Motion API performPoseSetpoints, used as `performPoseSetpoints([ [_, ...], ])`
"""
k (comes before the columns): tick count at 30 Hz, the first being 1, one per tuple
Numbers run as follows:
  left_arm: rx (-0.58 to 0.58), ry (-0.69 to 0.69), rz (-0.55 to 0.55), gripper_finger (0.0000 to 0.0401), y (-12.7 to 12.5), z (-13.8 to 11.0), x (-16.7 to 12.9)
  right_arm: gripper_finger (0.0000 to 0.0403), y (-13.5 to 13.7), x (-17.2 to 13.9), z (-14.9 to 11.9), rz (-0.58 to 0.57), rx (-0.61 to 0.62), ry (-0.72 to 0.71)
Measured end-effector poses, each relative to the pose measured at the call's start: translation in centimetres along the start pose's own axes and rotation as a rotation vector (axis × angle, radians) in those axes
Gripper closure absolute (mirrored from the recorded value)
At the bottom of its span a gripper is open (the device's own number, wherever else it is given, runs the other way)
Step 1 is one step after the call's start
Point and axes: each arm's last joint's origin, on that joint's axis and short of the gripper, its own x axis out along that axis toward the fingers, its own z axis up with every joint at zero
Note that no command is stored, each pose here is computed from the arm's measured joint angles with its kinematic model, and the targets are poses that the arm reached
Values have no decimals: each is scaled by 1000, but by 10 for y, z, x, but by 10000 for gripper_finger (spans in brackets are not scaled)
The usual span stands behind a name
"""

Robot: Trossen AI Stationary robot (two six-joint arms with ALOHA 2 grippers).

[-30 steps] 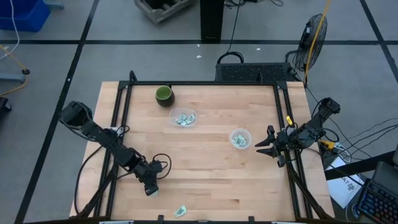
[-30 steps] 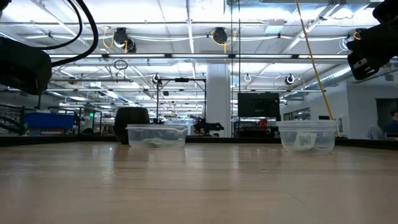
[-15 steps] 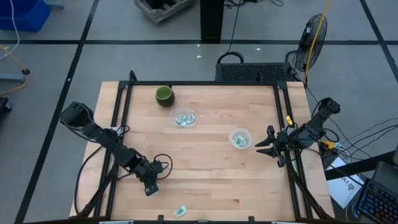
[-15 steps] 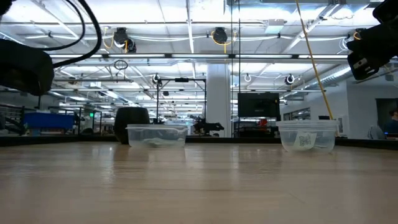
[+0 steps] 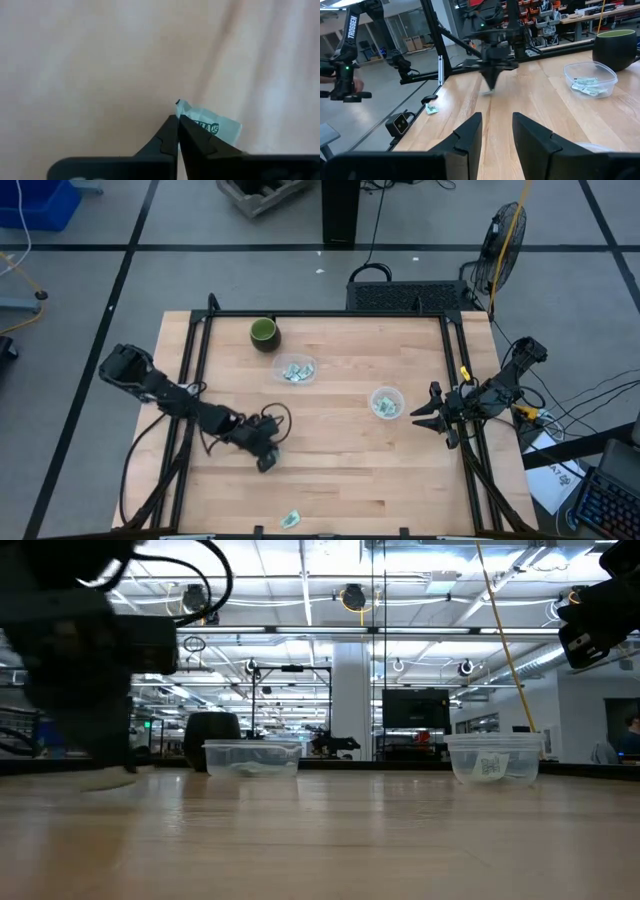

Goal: Pick and place items into bin
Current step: Put the top light green stevia packet into the left transparent bin

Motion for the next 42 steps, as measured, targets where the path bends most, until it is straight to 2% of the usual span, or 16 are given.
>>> performPoseSetpoints([
  [4,-26,-98,92,380,15,18,2,303,0,0,0,0,0,0],
  [9,-70,-218,206,396,35,40,2,303,0,0,0,0,0,0],
  [15,-113,-348,180,377,50,72,-2,303,0,0,0,0,0,0],
  [19,-122,-462,167,382,55,95,-11,303,0,0,0,0,0,0],
  [22,-150,-550,208,395,60,108,-16,303,0,0,0,0,0,0],
  [25,-132,-594,236,391,67,120,-20,303,0,0,0,0,0,0],
  [29,-154,-587,303,383,85,127,-23,303,0,0,0,0,0,0],
  [36,-300,-539,376,394,110,128,-25,303,0,0,0,0,0,0],
  [38,-329,-542,381,380,114,129,-25,303,0,0,0,0,0,0],
  [42,-297,-530,383,336,115,129,-26,303,0,0,0,0,0,0],
])
